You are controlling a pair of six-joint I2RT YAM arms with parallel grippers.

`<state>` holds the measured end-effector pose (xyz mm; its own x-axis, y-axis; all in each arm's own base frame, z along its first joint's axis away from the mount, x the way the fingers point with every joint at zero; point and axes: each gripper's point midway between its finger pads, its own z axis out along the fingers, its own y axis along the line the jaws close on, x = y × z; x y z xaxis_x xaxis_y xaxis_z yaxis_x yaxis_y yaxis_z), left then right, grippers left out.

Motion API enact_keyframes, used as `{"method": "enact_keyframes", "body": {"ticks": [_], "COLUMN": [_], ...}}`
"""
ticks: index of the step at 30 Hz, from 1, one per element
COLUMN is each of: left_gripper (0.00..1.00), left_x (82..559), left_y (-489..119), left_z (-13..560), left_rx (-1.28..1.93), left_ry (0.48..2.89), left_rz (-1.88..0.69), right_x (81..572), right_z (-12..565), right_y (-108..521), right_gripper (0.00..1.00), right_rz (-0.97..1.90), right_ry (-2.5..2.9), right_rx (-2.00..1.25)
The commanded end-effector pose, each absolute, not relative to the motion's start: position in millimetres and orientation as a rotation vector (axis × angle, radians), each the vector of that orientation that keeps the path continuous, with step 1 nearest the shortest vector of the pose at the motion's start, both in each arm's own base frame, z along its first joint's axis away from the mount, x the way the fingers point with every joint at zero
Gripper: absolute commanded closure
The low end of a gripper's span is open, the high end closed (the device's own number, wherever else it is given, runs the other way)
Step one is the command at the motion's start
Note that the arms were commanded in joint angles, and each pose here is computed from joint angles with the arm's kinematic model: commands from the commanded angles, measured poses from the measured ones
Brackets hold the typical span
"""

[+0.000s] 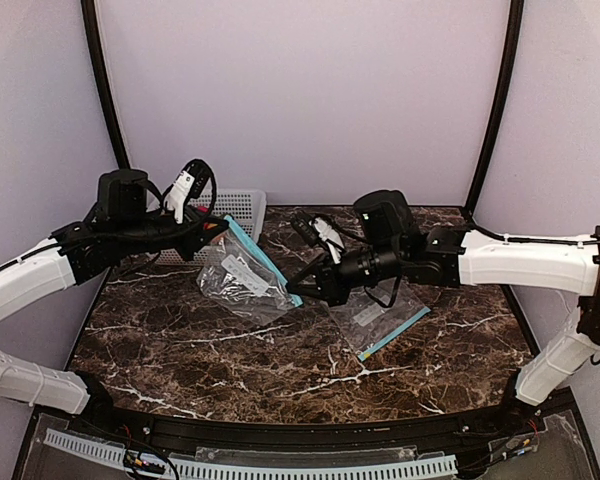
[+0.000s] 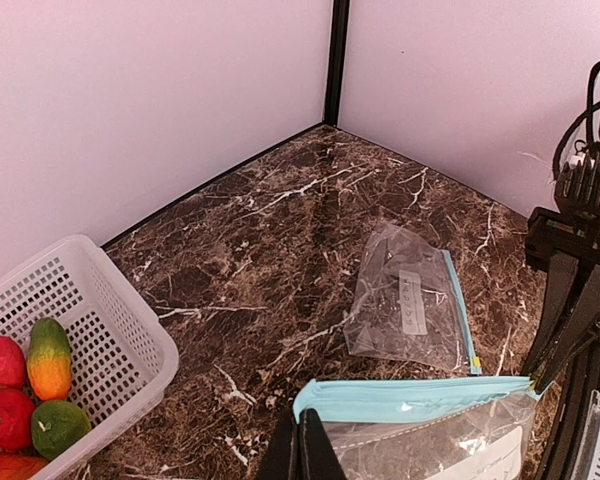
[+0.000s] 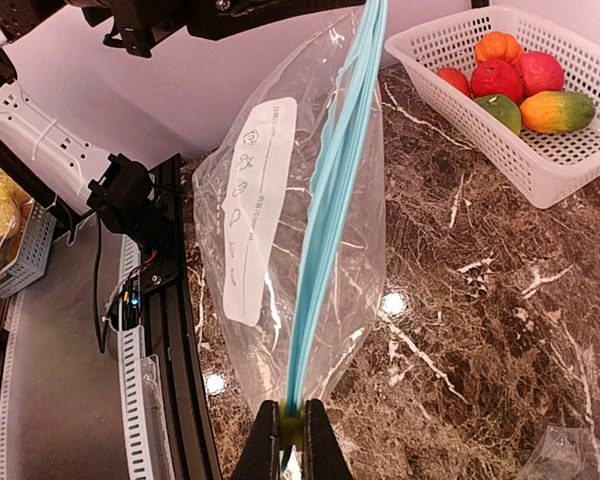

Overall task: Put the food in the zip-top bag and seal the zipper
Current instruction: Unzip the zipper from the zipper food storage bag, then pass from the left arm to the right

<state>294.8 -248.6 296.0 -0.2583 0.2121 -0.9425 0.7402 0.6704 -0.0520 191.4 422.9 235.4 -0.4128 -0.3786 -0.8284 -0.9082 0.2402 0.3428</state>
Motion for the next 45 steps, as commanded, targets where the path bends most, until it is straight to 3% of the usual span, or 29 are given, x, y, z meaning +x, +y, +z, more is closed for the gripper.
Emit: {"method": "enact_keyframes", "body": {"ticks": [1, 18, 20, 23, 24, 29, 34, 40, 45], "left_gripper": [0.99, 0.99, 0.99, 0.99, 0.99, 0.99, 0.99, 0.99, 0.99], "left_x": [305, 303, 296, 281, 277, 249, 232, 220, 214], "left_y": [-229, -230, -238, -252, -256, -276, -289, -300, -303], "left_z": [313, 313, 314, 314, 315, 314, 312, 308, 309], "left_rx": [0.661, 0.700, 0.760, 0.858, 0.880, 1.020, 1.103, 1.162, 1.182], "left_ry": [1.758, 1.733, 1.704, 1.654, 1.640, 1.560, 1.527, 1.521, 1.509], "left_rz": [-0.532, -0.529, -0.566, -0.649, -0.667, -0.775, -0.862, -0.942, -0.975], "right_x": [181, 180, 180, 178, 178, 183, 195, 191, 192], "right_z": [219, 221, 227, 240, 244, 264, 266, 264, 263], "right_y": [416, 413, 413, 412, 411, 402, 395, 403, 402], "right_gripper": [1.00, 1.00, 0.91, 0.57, 0.51, 0.36, 0.38, 0.60, 0.64], "right_rz": [1.131, 1.133, 1.140, 1.151, 1.150, 1.113, 1.036, 1.062, 1.051], "right_ry": [1.978, 1.984, 1.970, 1.939, 1.930, 1.895, 1.922, 1.919, 1.920], "right_rx": [-1.193, -1.179, -1.175, -1.170, -1.166, -1.110, -1.051, -1.102, -1.101]}}
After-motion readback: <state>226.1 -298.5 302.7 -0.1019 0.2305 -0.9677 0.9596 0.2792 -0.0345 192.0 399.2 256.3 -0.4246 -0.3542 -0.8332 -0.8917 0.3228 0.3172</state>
